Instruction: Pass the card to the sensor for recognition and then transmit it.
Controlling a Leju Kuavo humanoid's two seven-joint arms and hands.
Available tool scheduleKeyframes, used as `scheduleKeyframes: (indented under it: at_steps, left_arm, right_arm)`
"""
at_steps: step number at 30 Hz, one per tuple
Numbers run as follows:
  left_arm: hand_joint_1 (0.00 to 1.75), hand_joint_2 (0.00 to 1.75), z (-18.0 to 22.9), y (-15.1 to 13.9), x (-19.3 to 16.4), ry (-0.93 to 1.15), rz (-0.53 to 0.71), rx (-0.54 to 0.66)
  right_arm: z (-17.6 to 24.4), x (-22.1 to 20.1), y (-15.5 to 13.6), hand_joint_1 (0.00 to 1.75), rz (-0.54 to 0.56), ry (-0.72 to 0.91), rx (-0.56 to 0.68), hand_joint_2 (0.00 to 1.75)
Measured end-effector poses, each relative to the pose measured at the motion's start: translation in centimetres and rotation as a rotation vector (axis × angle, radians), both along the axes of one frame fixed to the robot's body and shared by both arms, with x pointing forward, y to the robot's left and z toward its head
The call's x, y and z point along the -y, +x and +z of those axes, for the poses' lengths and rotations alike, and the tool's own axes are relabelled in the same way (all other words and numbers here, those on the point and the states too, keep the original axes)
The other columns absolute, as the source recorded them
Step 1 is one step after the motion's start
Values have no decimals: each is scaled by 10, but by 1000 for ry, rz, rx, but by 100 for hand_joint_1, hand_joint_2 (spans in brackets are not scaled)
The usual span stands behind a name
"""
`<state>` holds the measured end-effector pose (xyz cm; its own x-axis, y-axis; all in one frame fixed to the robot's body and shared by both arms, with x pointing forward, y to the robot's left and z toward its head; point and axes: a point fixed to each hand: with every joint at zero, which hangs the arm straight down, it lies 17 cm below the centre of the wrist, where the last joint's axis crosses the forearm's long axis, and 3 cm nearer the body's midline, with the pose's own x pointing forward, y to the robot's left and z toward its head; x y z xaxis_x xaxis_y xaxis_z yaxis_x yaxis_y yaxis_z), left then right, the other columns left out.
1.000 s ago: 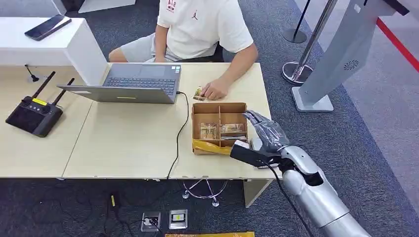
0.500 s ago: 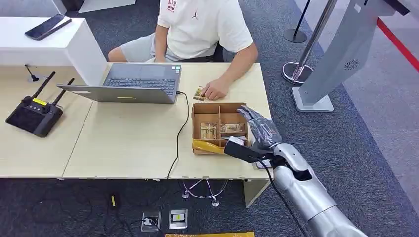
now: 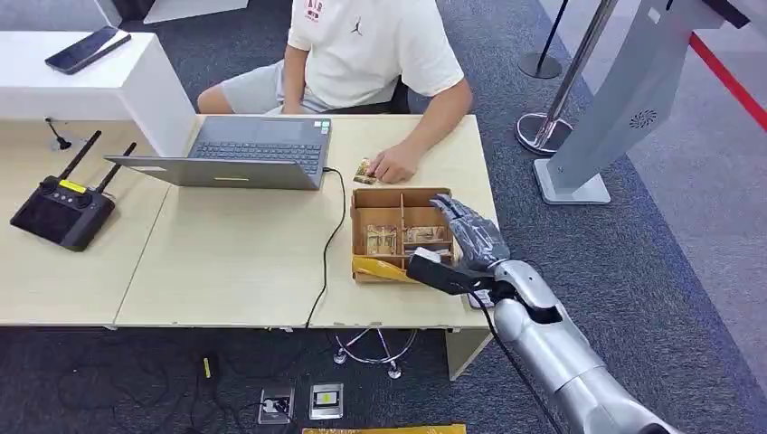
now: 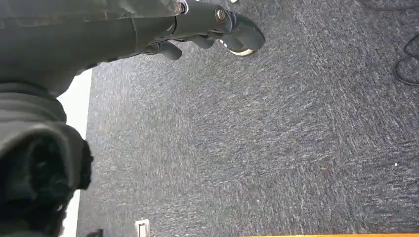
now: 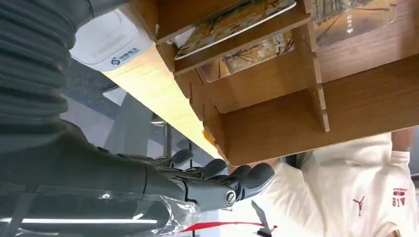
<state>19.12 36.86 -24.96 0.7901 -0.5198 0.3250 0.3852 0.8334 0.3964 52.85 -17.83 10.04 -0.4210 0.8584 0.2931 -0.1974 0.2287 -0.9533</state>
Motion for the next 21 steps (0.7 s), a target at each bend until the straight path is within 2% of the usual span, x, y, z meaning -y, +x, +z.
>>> scheduleKeyframes:
  at_steps: [21]
  left_arm:
    - [0, 0, 0, 4, 8, -11, 9, 3]
  right_arm:
    - [-6, -21, 7, 0, 34, 0, -20, 175]
